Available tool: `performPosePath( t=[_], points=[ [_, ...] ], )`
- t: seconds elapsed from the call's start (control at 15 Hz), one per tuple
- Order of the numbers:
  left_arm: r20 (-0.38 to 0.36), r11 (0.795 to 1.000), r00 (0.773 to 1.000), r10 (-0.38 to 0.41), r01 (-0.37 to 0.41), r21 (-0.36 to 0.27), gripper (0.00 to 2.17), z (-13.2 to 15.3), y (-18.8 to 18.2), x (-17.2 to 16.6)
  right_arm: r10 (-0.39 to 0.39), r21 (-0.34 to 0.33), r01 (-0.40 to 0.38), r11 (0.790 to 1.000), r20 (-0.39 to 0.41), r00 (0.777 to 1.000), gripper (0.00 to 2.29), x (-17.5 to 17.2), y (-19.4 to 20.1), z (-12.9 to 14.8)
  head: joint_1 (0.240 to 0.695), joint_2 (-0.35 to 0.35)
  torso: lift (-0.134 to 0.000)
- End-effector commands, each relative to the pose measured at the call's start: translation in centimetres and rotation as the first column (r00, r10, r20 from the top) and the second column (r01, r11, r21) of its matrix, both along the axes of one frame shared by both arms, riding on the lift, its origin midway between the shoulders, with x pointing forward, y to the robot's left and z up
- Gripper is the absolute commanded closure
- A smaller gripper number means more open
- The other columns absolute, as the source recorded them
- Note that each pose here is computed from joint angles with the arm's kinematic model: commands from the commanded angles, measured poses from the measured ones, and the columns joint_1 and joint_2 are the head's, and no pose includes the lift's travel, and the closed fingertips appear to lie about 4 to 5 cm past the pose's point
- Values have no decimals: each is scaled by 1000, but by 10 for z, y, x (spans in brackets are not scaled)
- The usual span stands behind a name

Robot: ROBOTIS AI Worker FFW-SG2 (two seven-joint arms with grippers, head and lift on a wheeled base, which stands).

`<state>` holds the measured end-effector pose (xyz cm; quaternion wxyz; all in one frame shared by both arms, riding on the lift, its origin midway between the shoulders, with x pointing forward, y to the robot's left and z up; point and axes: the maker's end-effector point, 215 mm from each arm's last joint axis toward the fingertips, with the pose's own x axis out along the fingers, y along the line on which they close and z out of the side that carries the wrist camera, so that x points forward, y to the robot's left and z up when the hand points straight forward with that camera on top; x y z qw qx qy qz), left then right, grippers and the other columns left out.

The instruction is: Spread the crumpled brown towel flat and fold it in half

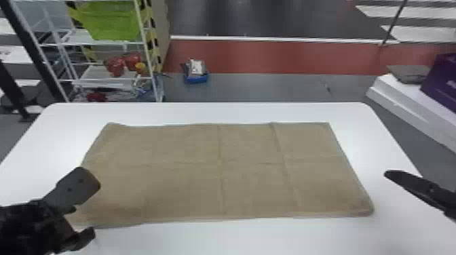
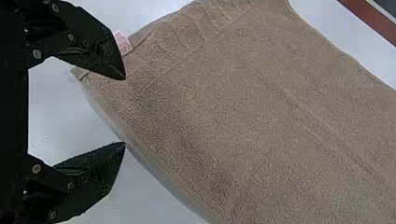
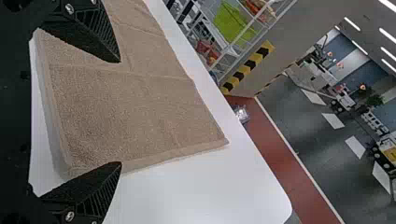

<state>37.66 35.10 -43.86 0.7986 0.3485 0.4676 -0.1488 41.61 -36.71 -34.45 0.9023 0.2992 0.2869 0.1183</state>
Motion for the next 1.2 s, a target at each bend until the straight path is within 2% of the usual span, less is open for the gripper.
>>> performPosePath(
  t=[0.0, 0.13, 0.2, 0.27, 0.4, 0.53, 0.6, 0.73, 0.8, 0.87, 0.93, 1.0, 1.07, 1.13],
  points=[
    [-12, 1000, 1000, 6, -6, 13, 633, -3, 4, 2, 2, 0, -2, 1000, 0, 1000, 103, 0, 1, 0, 695, -23, -134],
    [-20, 1000, 1000, 4, -4, 10, 643, -4, 4, 1, 3, 3, -3, 1000, -1, 1000, 103, 0, 1, 0, 695, -19, -134],
    [-27, 1000, 1000, -2, 2, 4, 853, -2, 3, 1, 6, 0, -6, 1000, 0, 1000, 103, 1, 2, 0, 695, -17, -134],
    [-28, 1000, 1000, 0, 0, 1, 957, -2, 2, 1, 7, -15, -7, 1000, -10, 1000, 103, 1, 1, -3, 695, -17, -134],
    [-19, 1000, 1000, 2, -1, 15, 954, 1, 4, 2, 58, -103, -61, 993, -30, 998, 103, 9, 0, -3, 695, -17, -134],
    [-18, 1000, 1000, 3, -3, 19, 954, 1, 4, 0, 149, -253, -157, 955, -50, 988, 103, 25, -6, 1, 695, -11, -134],
    [-20, 1000, 1000, 4, -4, 22, 954, 0, 4, -2, 176, -299, -181, 937, -43, 983, 103, 34, -6, 6, 695, -11, -134],
    [-24, 1000, 1000, 2, -2, 20, 954, -1, 4, -4, 272, -441, -244, 864, 1, 962, 103, 49, -8, 16, 695, -6, -134],
    [-25, 1000, 1000, 0, 1, 21, 954, 0, 3, -4, 332, -479, -291, 829, 2, 943, 103, 51, -7, 18, 695, -9, -134],
    [-25, 1000, 1000, -1, 2, 24, 954, 0, 3, -4, 369, -495, -326, 805, -12, 929, 107, 49, -7, 17, 695, -12, -134],
    [-25, 1000, 1000, -2, 3, 25, 954, 0, 3, -4, 436, -532, -378, 758, -18, 900, 110, 49, -2, 20, 695, -15, -134],
    [-26, 1000, 1000, -2, 3, 25, 954, 0, 3, -4, 523, -581, -428, 692, -6, 853, 110, 48, 4, 25, 695, -16, -134],
    [-22, 1000, 1000, 1, -1, 27, 954, 1, 4, -4, 629, -616, -497, 611, -4, 778, 117, 42, 16, 30, 695, -14, -134],
    [-20, 1000, 1000, 2, -1, 28, 954, 2, 4, -3, 671, -662, -508, 551, -11, 742, 130, 43, 16, 34, 695, 2, -134]
  ],
)
